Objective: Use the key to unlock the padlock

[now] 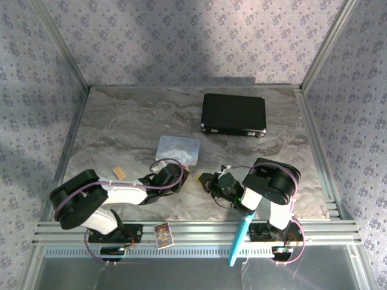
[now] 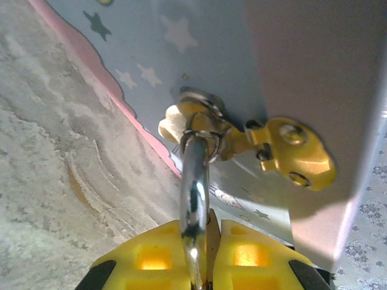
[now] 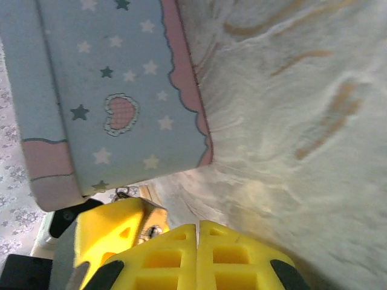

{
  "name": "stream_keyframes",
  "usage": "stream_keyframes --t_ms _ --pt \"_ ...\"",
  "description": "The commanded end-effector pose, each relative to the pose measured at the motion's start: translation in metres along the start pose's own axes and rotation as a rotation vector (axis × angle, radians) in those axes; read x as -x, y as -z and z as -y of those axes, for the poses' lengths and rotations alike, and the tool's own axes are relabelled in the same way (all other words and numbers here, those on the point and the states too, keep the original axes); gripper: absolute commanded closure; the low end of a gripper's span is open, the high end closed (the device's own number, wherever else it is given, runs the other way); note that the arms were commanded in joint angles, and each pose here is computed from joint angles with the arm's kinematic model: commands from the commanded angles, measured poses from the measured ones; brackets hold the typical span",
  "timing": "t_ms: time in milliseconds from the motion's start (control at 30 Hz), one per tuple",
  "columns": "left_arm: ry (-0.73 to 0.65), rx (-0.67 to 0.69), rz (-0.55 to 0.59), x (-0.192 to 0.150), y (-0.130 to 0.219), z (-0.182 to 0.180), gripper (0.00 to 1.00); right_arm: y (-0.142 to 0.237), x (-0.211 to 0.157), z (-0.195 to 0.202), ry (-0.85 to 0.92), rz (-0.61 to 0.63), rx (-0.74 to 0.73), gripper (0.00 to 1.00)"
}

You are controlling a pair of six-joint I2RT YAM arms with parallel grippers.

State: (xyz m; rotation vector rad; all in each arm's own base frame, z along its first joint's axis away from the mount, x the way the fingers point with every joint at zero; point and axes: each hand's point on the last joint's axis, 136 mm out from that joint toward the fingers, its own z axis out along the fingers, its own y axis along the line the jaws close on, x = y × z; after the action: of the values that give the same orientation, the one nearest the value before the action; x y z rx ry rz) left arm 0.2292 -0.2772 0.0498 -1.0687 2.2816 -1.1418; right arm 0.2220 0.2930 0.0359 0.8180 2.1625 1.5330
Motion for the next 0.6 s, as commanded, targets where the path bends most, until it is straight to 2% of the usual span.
stream_keyframes --t_ms 0,567 --pt "0.041 -0.097 0.001 0.001 0.004 0.021 1.0 0.004 -0.001 -0.005 -0.023 -0.002 0.021 1.0" --pt "0.064 -0.106 -0.044 -0.008 -0.005 0.019 1.0 0.001 -0.001 -0.03 0.024 -0.008 0.094 1.0"
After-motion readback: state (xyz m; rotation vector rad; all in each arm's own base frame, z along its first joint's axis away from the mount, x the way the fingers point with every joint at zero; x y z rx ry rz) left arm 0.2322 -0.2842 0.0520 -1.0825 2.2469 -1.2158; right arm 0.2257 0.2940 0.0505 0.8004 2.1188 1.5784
